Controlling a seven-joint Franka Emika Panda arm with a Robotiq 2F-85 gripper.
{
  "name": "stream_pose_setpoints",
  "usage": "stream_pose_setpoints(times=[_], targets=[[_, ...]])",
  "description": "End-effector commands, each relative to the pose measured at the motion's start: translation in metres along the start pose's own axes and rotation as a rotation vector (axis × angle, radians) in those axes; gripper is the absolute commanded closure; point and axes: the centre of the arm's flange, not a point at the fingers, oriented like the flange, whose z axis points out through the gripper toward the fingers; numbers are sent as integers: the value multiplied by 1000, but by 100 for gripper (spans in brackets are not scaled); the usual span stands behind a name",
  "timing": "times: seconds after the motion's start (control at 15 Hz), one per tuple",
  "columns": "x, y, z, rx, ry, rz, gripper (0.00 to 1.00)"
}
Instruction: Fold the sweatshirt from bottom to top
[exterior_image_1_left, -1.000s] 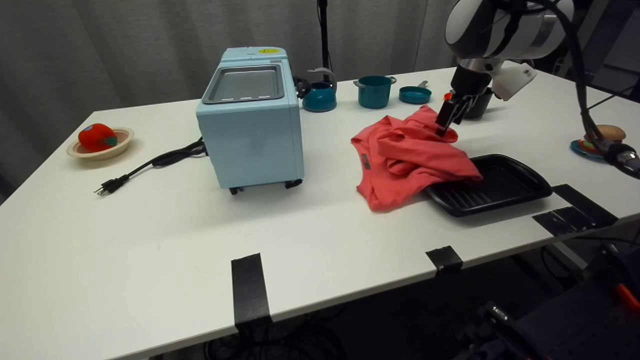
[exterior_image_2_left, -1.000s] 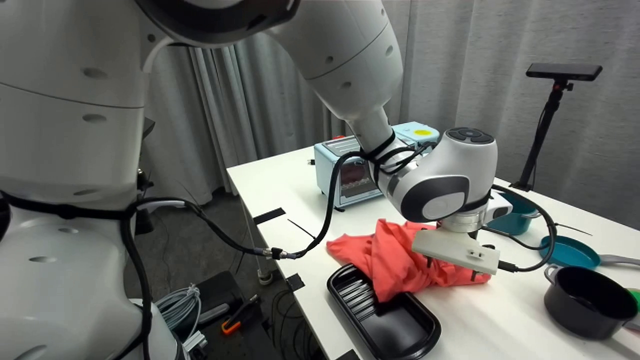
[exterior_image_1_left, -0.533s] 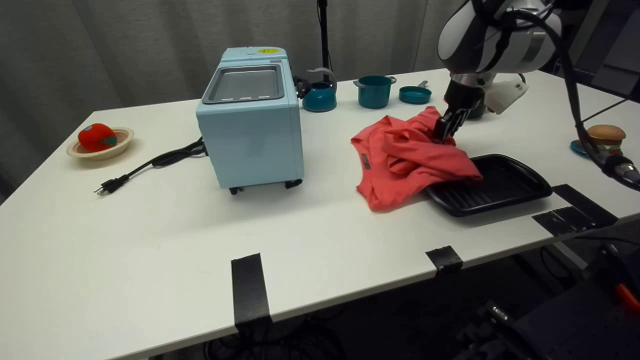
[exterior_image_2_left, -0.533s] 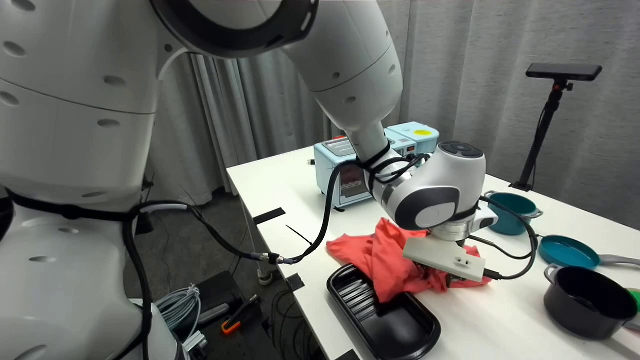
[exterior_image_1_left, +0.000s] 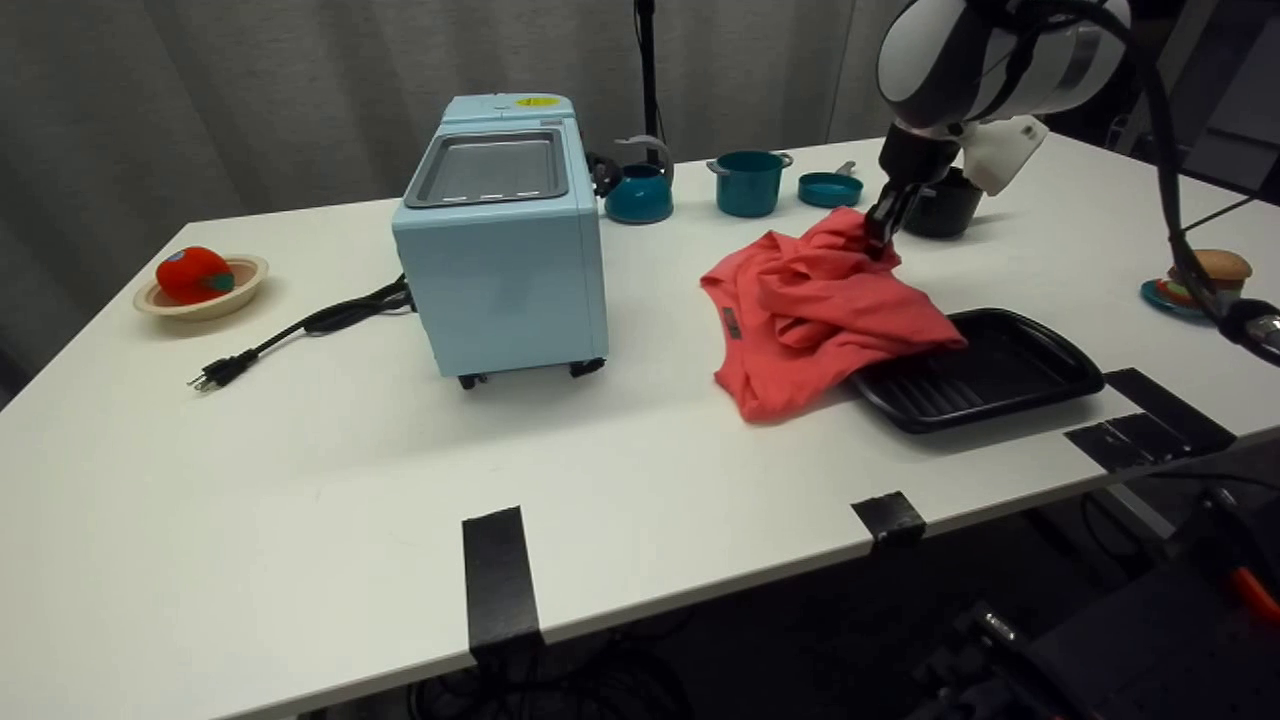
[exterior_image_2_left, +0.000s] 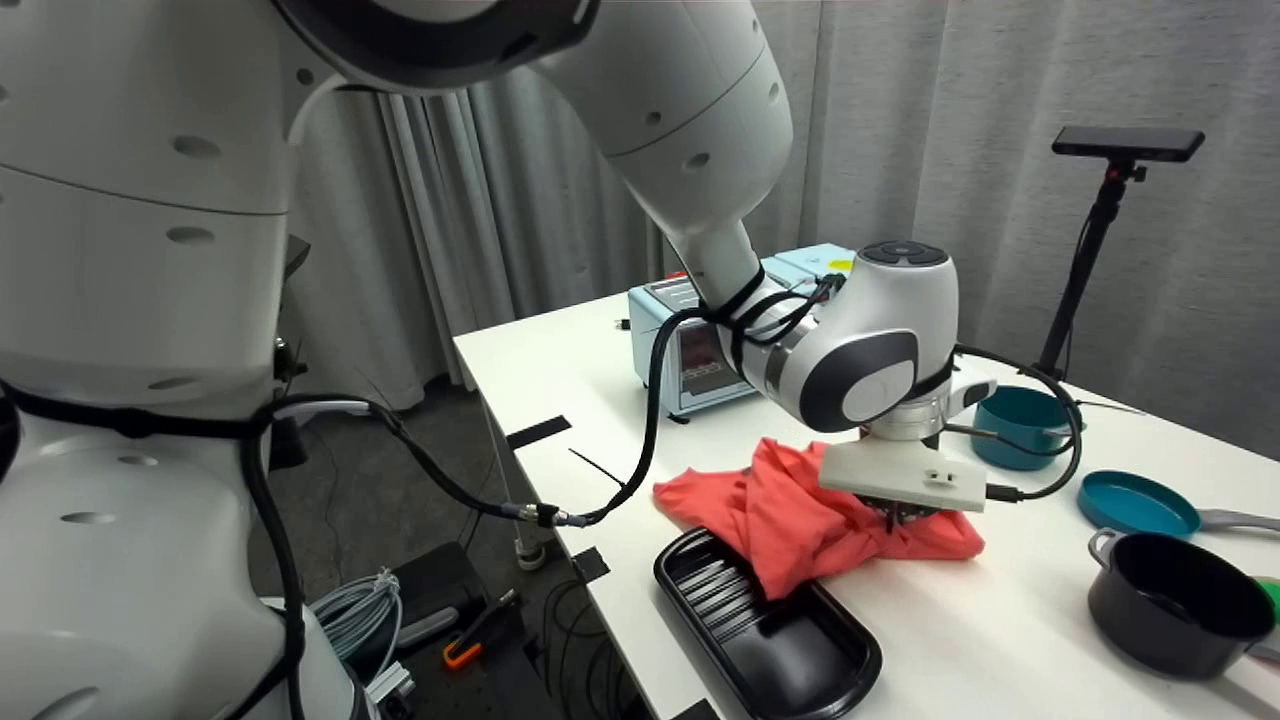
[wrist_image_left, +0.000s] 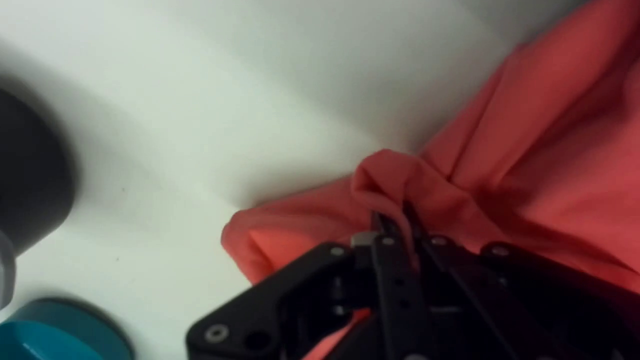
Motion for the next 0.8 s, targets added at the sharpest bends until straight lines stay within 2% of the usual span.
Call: stream_pose_setpoints(times=[0.0,0.13,0.2,0.27,0.4,0.53,0.6,0.73], targets=[[12,-11,-37,-60,40,-31,99],[23,-20,-45,-61,31,-32,99],[26,-23,-48,-63,28,-29,91],[29,-27,-49,-61,23,-26,69],[32,-32,-48,-59,14,-14,65],[42,-27,-51,-54,-4,-2,51],[38,-30,-47,-48,-5,10,85],[36,-32,-43,-42,4,24,88]])
